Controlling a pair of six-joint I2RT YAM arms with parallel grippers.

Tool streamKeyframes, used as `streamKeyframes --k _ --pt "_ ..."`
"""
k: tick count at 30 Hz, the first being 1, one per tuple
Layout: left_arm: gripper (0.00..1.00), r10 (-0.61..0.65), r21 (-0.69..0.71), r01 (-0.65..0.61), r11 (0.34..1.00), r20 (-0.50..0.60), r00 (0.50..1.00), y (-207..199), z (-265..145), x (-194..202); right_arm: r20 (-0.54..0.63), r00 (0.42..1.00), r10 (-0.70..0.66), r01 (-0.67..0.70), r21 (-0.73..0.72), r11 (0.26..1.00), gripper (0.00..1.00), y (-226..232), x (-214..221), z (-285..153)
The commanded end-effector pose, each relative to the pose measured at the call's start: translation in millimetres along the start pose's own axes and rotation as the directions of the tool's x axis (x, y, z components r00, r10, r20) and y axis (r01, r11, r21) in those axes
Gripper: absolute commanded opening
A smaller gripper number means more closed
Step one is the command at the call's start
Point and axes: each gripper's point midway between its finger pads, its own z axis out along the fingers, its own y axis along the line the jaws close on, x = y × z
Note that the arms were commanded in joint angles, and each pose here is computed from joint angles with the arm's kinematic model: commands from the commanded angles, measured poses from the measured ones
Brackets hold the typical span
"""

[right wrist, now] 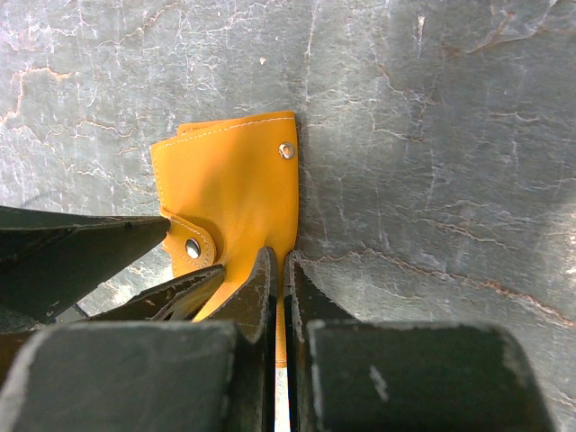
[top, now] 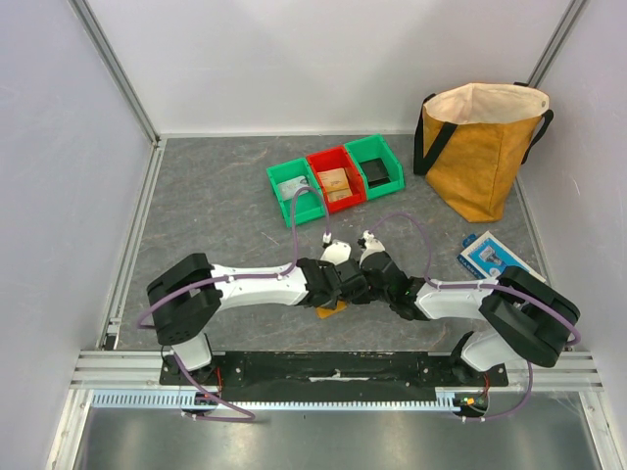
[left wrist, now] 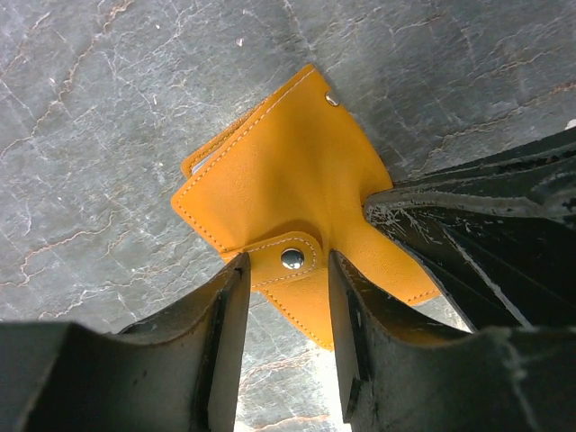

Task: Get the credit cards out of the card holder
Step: Open the card holder at the center of the board.

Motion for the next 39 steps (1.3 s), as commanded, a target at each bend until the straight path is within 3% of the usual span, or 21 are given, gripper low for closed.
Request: streamKeyframes --k 1,6,12,19,28,35,39 --pt "0.46 0.032 -0.003 -0.032 0.999 0.022 0.999 -4.9 6.3 -6.3 -0.073 0.997 -0.028 0.037 0.132 0.991 0.0 -37.7 26.7 -2.9" --pt "0.45 0.041 -0.025 -0.041 0.999 -0.006 0.999 -0.4 16.1 0.3 -0.075 0.997 -0.028 0.037 0.129 0.991 0.0 -37.8 27.4 -3.5" --pt "0.33 0.035 -0.036 -0.036 0.999 -0.02 0.999 8.2 19.8 5.2 -0.069 0.997 -0.022 0.031 0.127 0.991 0.0 -38.1 27.6 -5.1" --pt "0.03 -0.002 -0.027 0.002 1.0 -0.002 1.0 17.4 18.2 0.7 -0.067 0.998 -0.02 0.028 0.122 0.992 0.0 -37.3 27.9 -5.7" --pt "0.02 -0.178 0.071 0.174 0.982 0.054 0.982 33.9 8.4 -12.1 -0.055 0.998 -0.009 0.017 0.138 0.99 0.0 -40.4 26.9 -6.8" --pt "0.02 -0.434 0.214 0.41 0.887 0.074 0.898 60.1 3.8 -5.3 -0.012 1.0 0.006 -0.003 0.168 0.986 0.01 -44.0 18.1 -12.0" --pt "0.02 -0.499 0.248 0.473 0.845 0.052 0.865 67.5 10.2 13.1 -0.004 1.0 -0.02 0.021 0.158 0.987 0.18 -37.5 10.2 -14.8"
